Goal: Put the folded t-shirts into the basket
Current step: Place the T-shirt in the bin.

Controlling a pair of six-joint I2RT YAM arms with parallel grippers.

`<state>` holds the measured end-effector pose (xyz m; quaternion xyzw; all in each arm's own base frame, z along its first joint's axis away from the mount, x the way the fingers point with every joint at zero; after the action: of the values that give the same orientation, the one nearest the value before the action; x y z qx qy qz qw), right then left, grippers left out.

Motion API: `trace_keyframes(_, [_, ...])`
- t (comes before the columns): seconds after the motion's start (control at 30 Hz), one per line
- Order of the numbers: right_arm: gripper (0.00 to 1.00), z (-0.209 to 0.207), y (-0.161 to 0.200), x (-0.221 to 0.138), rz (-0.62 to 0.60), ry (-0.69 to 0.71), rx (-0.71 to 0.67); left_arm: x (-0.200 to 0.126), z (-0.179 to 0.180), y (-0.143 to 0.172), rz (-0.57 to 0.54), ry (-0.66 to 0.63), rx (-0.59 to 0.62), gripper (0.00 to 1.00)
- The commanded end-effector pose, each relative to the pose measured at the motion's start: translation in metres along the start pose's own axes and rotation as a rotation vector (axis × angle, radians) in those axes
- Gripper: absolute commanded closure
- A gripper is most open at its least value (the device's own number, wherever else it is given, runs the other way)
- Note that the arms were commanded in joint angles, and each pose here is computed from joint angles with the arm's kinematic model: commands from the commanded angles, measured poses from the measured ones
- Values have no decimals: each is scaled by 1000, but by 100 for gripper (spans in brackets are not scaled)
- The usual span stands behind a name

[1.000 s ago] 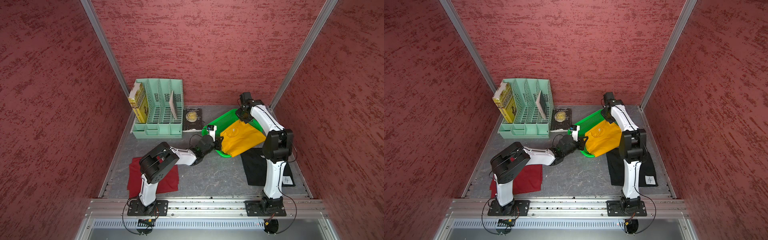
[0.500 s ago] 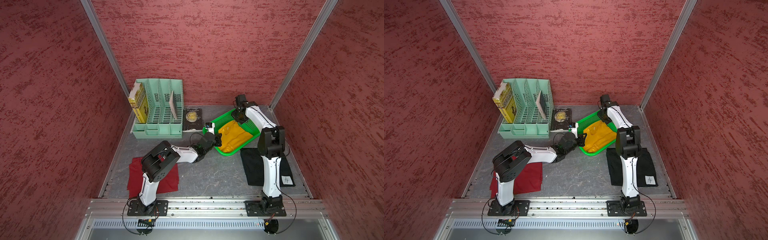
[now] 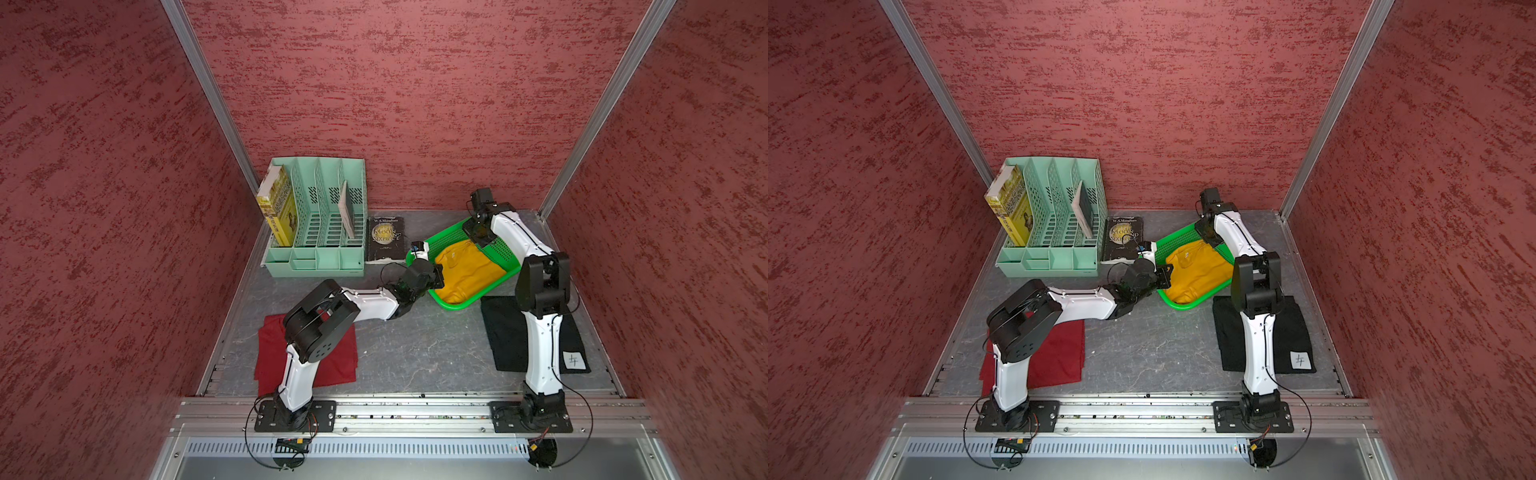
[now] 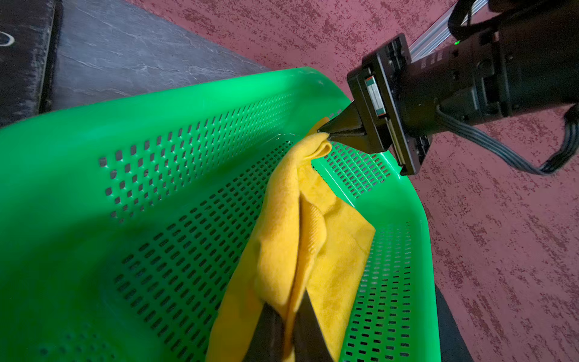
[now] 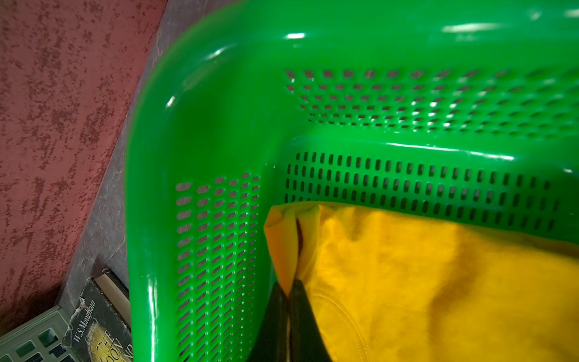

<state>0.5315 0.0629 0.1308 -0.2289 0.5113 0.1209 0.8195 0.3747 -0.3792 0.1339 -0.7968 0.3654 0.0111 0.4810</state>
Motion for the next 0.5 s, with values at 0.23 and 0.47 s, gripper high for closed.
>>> trace_keyframes(0.23, [94, 1, -3, 7, -28, 4, 6, 10, 60, 55, 203, -213, 39, 67])
trace_keyframes(0.47, [68, 10, -13, -21, -59, -60, 15, -1, 46, 25, 138, -206, 129, 46])
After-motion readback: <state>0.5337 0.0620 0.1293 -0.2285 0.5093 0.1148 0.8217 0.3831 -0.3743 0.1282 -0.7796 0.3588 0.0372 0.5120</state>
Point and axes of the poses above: each gripper's point midway between its finger pads, its own x axis out along the fingers, its own z axis along the line the jaws close on, y = z × x, the point moved 3 cm from there along -x, back along the fingers, and after that the axes turned 5 degrees about x, right-handed, at the moved point
